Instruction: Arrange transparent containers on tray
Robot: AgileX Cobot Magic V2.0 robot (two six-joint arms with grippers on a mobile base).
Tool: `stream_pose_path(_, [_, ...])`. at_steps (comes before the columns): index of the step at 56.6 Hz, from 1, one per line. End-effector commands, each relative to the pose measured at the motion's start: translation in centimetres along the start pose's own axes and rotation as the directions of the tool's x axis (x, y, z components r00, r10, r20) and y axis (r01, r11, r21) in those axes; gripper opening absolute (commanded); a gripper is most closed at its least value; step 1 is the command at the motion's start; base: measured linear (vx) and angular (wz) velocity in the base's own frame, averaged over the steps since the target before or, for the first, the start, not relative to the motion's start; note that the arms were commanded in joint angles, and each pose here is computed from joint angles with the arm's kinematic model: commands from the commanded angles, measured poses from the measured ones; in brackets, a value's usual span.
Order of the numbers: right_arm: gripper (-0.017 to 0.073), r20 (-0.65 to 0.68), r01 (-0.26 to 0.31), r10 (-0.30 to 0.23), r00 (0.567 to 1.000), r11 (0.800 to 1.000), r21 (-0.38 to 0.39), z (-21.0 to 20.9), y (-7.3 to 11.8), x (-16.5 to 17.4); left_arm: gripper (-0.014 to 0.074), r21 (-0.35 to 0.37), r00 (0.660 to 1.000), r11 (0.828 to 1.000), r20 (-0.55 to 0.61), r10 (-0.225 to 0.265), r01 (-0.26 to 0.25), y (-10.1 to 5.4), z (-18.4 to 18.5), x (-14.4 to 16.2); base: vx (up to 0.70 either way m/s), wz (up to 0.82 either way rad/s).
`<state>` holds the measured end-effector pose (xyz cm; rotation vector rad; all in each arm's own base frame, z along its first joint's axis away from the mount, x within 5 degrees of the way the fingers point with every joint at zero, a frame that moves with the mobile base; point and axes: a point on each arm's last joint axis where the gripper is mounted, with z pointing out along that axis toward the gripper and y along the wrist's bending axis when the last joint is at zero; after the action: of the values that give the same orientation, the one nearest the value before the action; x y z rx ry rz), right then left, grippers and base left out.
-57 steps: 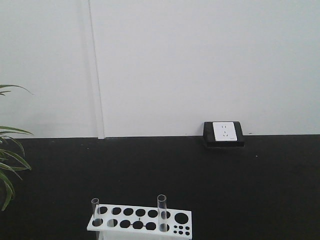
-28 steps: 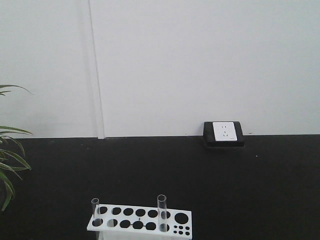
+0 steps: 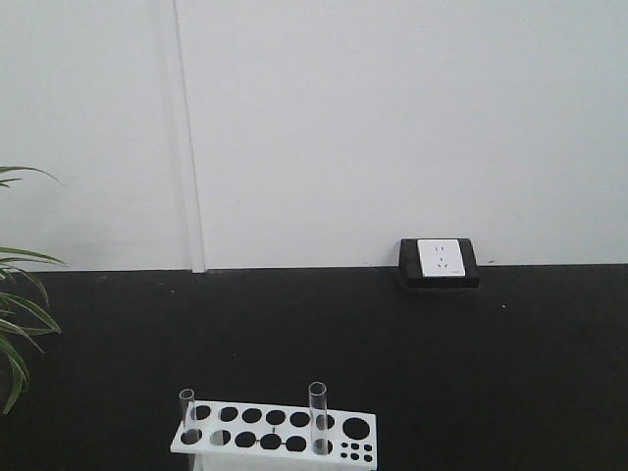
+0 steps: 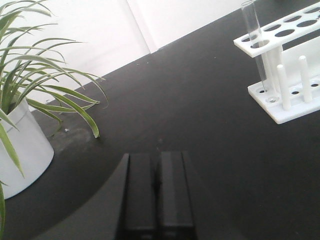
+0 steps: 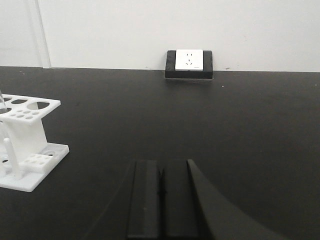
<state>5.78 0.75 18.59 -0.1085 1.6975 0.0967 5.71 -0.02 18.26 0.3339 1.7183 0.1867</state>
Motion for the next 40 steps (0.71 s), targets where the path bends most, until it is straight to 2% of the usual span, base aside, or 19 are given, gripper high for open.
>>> stream_pose_path(1, [-0.0011, 0.063, 0.016, -0.016, 0.998, 1.0, 0.005, 0.1, 0.0, -0.5, -0.0007, 0.029, 0.996, 0.999, 0.082, -0.02, 0.018, -0.5, 0.3, -0.2, 0.0, 0.0])
stream_pose_path(6, [-0.0011, 0.105, 0.015, -0.016, 0.994, 1.0, 0.006, 0.1, 0.0, -0.9, -0.0007, 0.052, 0.985, 0.991, 0.121, -0.126, 0.12, -0.5, 0.2, -0.6, 0.0, 0.0])
stream_pose_path(7, [-0.0011, 0.113, 0.015, -0.016, 0.993, 1.0, 0.006, 0.1, 0.0, -1.0, -0.0007, 0.059, 0.979, 0.987, 0.128, -0.158, 0.151, -0.6, 0.2, -0.7, 0.0, 0.0])
stream_pose_path(10, [-0.0011, 0.134, 0.015, -0.016, 0.991, 1.0, 0.006, 0.1, 0.0, -1.2, -0.0007, 0.071, 0.968, 0.976, 0.138, -0.212, 0.204, -0.6, 0.2, -0.8, 0.0, 0.0])
stream_pose_path(13, [-0.0011, 0.149, 0.015, -0.016, 0.989, 1.0, 0.006, 0.1, 0.0, -1.3, -0.0007, 0.076, 0.961, 0.97, 0.14, -0.239, 0.23, -0.6, 0.2, -0.8, 0.0, 0.0])
stream_pose_path(17, [-0.0011, 0.179, 0.015, -0.016, 0.984, 1.0, 0.007, 0.0, 0.0, -1.6, -0.0007, 0.086, 0.955, 0.969, 0.172, -0.242, 0.231, -0.6, 0.1, -1.1, 0.0, 0.0])
stream_pose_path(19, [-0.0011, 0.204, 0.015, -0.016, 0.979, 1.0, 0.007, 0.0, 0.0, -1.8, -0.0007, 0.096, 0.945, 0.965, 0.196, -0.261, 0.246, -0.6, 0.1, -1.4, 0.0, 0.0])
stream_pose_path(24, [-0.0011, 0.28, 0.014, -0.016, 0.96, 1.0, 0.008, -0.2, 0.0, -2.5, -0.0007, 0.135, 0.902, 0.938, 0.259, -0.344, 0.319, -0.5, -0.1, -2.1, 0.0, 0.0])
stream_pose_path(32, [-0.0011, 0.397, 0.0, -0.002, 0.918, 1.0, 0.004, -1.0, 0.0, -5.1, -0.0007, 0.208, 0.807, 0.879, 0.348, -0.477, 0.43, -0.2, -0.6, -3.6, 0.0, 0.0])
stream_pose_path(35, [-0.0011, 0.438, 0.006, -0.008, 0.899, 1.0, 0.007, -1.6, 0.0, -6.9, -0.0007, 0.217, 0.788, 0.871, 0.371, -0.491, 0.44, 0.2, -1.0, -4.7, 0.0, 0.0])
stream_pose_path(40, [-0.0011, 0.503, 0.042, -0.05, 0.863, 0.999, 0.026, -3.1, 0.0, -11.1, -0.0007, 0.21, 0.77, 0.88, 0.428, -0.474, 0.425, 1.3, -2.2, -7.6, 0.0, 0.0])
